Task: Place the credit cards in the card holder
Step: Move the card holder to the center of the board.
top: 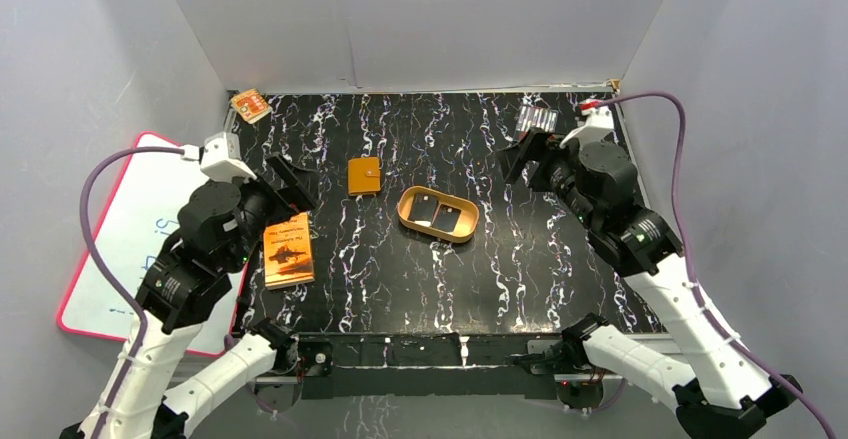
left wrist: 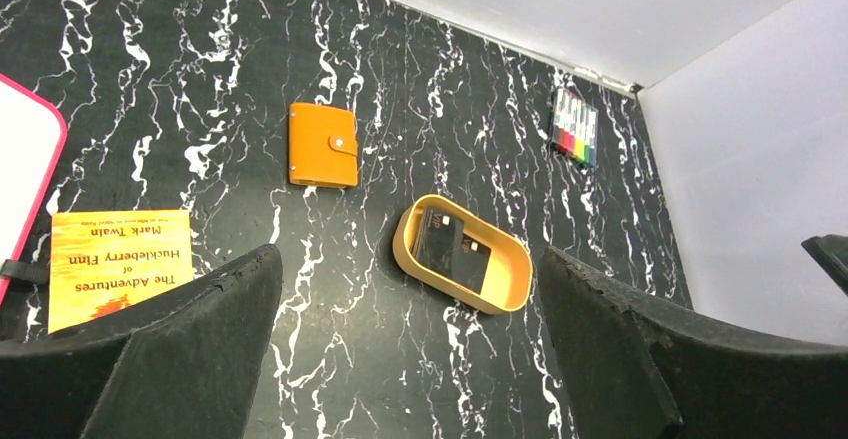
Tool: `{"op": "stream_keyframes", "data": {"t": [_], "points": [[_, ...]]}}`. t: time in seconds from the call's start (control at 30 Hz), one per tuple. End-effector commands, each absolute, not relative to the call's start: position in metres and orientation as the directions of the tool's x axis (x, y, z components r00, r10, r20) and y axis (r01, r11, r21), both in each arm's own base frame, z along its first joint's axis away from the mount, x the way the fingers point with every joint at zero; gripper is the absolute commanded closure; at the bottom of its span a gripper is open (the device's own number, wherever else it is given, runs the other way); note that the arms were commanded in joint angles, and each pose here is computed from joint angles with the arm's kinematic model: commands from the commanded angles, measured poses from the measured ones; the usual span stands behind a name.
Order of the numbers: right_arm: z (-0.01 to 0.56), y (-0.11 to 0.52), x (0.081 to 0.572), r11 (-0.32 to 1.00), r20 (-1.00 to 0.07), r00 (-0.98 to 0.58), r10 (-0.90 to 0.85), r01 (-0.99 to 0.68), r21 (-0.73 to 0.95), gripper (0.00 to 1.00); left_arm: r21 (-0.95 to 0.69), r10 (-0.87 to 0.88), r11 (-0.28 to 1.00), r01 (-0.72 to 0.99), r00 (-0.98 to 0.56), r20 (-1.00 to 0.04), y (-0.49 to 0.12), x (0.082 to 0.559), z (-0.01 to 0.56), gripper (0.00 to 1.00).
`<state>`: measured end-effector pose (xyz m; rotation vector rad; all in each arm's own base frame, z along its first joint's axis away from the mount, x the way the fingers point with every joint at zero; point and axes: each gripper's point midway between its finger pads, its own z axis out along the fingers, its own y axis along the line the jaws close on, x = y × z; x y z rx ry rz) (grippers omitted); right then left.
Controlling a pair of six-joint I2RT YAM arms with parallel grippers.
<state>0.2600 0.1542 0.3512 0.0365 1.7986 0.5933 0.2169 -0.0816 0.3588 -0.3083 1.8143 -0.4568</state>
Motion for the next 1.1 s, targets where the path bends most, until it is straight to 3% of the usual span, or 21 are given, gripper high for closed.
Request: {"op": "stream_keyframes", "data": {"t": [0.0, 0.3, 0.47, 0.57, 0.73, 1.07], "points": [[0.352, 0.16, 0.267, 0.875, -0.881, -0.357, 0.312, -0.254, 0.413, 0.01, -0.436, -0.397, 0.898, 0.053, -0.328, -0.858, -0.098, 0.231, 0.349, 0.04], [0.307, 0.168, 0.271, 0.897, -0.857, -0.459, 0.236, -0.238, 0.374, 0.01, -0.261, -0.27, 0.961, -0.094, -0.524, -0.808, -0.121, 0.298, 0.263, 0.04], [0.29, 0.173, 0.262, 0.883, -0.851, -0.482, 0.207, -0.283, 0.374, 0.01, -0.419, -0.457, 0.883, -0.211, -0.586, -0.669, -0.113, 0.353, 0.221, 0.05], [0.281, 0.173, 0.26, 0.886, -0.843, -0.501, 0.193, -0.281, 0.37, 0.02, -0.422, -0.506, 0.86, -0.288, -0.599, -0.621, -0.107, 0.381, 0.19, 0.03], [0.274, 0.175, 0.255, 0.88, -0.835, -0.52, 0.179, -0.294, 0.372, 0.01, -0.296, -0.48, 0.875, -0.383, -0.609, -0.631, -0.093, 0.424, 0.149, 0.03], [0.267, 0.179, 0.244, 0.857, -0.819, -0.543, 0.185, -0.319, 0.405, 0.01, -0.166, -0.341, 0.936, -0.311, -0.685, -0.644, -0.101, 0.491, 0.095, 0.06]]}}
